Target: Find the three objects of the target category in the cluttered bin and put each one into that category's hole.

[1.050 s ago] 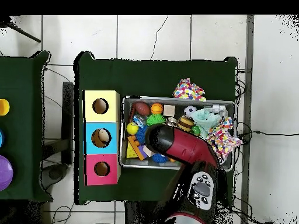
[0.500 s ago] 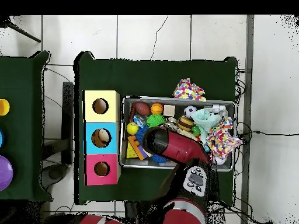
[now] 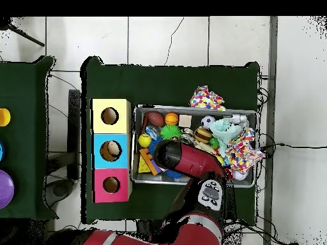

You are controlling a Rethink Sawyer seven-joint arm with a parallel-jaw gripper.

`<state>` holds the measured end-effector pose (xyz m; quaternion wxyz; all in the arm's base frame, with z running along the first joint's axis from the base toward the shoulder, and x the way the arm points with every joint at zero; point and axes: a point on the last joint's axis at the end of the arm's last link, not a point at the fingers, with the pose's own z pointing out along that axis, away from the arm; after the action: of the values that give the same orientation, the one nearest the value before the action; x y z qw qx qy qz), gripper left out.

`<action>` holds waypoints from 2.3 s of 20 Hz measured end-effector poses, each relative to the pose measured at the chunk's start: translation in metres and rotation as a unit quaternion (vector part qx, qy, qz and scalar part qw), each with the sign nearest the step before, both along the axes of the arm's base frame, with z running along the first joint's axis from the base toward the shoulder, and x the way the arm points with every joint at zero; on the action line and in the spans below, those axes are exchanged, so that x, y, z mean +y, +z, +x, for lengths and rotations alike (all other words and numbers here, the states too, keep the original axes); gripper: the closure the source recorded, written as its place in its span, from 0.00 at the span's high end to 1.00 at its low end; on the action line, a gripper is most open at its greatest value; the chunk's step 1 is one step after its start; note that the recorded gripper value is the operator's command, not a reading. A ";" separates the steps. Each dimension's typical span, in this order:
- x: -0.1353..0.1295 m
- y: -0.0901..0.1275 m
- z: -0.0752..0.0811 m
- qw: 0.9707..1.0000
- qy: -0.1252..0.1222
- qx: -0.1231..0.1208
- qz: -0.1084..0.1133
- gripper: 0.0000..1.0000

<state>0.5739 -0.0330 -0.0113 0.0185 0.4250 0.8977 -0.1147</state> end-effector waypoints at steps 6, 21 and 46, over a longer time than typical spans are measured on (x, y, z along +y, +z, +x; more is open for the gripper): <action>0.008 0.003 -0.006 1.000 0.003 0.019 0.000 1.00; 0.027 -0.018 -0.020 0.999 -0.004 0.043 0.007 1.00; 0.027 0.038 -0.012 0.999 -0.003 0.034 -0.017 0.00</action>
<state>0.5623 -0.0060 0.0262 -0.0054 0.4235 0.8943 -0.1443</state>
